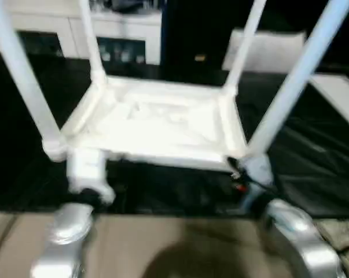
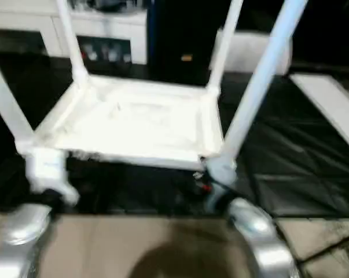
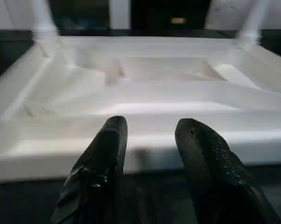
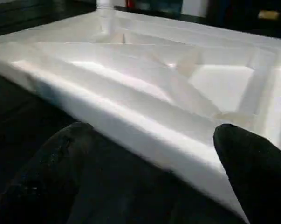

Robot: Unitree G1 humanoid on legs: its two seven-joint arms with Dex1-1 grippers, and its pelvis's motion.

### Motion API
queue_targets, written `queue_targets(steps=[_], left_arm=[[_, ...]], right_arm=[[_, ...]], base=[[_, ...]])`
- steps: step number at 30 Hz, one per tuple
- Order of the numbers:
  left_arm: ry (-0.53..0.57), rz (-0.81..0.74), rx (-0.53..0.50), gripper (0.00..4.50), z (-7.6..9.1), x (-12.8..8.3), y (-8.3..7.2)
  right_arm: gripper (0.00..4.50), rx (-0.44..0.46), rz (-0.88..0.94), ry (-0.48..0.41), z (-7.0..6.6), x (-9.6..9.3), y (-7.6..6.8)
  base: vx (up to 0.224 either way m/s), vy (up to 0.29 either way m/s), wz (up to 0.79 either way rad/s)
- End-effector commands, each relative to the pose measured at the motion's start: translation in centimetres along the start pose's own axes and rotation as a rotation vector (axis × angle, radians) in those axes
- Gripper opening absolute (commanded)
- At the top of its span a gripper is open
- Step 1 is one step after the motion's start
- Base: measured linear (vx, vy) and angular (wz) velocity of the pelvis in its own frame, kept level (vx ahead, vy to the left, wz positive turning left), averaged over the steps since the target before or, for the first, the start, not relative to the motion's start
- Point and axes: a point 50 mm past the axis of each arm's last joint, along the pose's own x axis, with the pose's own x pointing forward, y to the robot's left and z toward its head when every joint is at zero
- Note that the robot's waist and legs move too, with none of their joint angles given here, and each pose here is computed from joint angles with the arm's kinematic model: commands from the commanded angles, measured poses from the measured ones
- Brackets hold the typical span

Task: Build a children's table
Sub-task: Rotate leg to tighten

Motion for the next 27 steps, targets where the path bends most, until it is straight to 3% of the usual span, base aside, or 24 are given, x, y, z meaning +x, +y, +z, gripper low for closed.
queue_targets(steps=[1,10,14,20,22,24,27], left_arm=[[-0.010,0.009,0.017,1.93,0.4,-0.1,0.4],[-0.010,-0.031,0.045,1.93,0.4,-0.4,0.5],[0.010,-0.169,0.037,2.12,0.0,-0.8,0.0],[0.066,-0.309,0.068,2.12,-0.7,-1.9,0.3],[0.071,-0.321,0.068,2.12,-0.8,-2.1,0.4],[0.100,-0.396,0.077,2.32,-1.0,-2.7,0.4],[0.122,-0.408,0.092,2.59,-1.3,-3.2,0.8]], right_arm=[[4.50,-0.019,0.042,-0.030,0.6,0.3,0.5],[4.50,-0.084,0.184,-0.007,0.3,-0.2,1.0],[4.50,-0.093,0.294,-0.016,0.5,-0.4,1.4],[4.50,-0.260,0.400,0.044,0.2,0.5,2.0],[4.50,-0.275,0.393,0.049,0.2,0.8,1.9],[4.50,-0.391,0.378,0.082,0.3,2.2,1.5],[4.50,-0.466,0.367,0.107,0.2,3.1,1.3]], base=[[0.195,0.014,-0.02],[0.189,-0.019,0.03],[0.119,-0.071,-0.12],[0.030,-0.011,-0.03],[-0.026,0.012,0.01],[-0.061,0.013,0.05],[-0.062,-0.002,0.01]])
